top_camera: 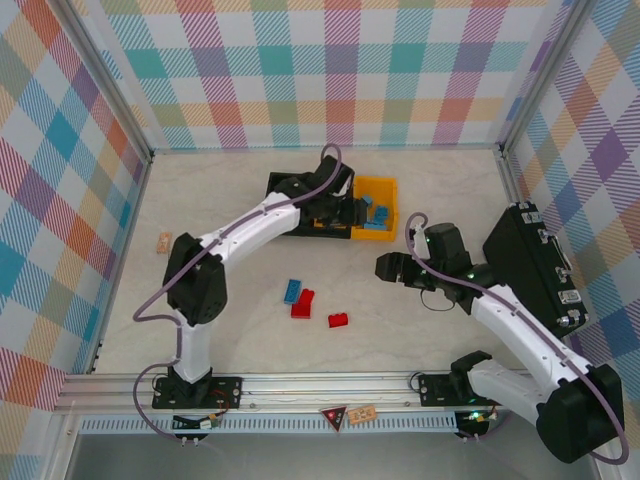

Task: Sort the legos into containers by color
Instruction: Pick up the lego from the center of the table, then place the lego in the container, then pick up the lego from the middle-left of the table, then place the lego in the container, then pick up the lego from the middle-left of the table.

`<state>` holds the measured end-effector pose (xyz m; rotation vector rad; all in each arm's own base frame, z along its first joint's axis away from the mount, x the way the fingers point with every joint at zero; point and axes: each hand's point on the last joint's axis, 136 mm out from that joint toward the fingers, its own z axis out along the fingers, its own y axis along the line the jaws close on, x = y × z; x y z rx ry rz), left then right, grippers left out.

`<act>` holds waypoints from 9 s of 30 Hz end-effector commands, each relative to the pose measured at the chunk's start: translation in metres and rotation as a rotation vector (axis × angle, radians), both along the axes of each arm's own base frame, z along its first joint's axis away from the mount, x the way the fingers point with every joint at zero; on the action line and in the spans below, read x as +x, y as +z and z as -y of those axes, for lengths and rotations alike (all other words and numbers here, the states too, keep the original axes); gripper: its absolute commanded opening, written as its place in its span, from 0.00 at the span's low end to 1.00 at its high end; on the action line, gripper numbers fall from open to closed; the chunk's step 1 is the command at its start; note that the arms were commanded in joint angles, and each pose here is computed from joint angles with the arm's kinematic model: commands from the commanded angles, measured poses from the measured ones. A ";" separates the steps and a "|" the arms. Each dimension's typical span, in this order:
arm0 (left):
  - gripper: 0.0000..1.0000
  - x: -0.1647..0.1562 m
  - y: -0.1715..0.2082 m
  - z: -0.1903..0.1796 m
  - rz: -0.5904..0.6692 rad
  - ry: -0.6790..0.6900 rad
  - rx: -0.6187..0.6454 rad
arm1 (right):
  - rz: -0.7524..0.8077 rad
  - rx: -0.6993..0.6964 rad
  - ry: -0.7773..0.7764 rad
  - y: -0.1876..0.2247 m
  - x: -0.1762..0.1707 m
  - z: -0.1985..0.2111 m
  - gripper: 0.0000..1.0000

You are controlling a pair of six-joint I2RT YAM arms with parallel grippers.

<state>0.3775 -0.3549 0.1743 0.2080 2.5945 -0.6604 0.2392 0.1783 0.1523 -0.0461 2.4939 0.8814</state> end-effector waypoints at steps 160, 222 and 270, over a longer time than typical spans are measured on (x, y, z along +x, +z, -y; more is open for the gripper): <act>0.65 -0.124 -0.140 -0.117 -0.389 0.055 0.346 | -0.050 0.017 0.324 -0.027 -0.045 -0.058 0.72; 0.36 0.143 -0.068 -0.162 -0.039 0.336 0.366 | -0.059 -0.013 0.220 -0.037 -0.022 -0.060 0.72; 0.56 -0.123 -0.082 -0.131 -0.316 0.161 0.233 | 0.034 0.018 0.468 -0.009 -0.051 -0.075 0.72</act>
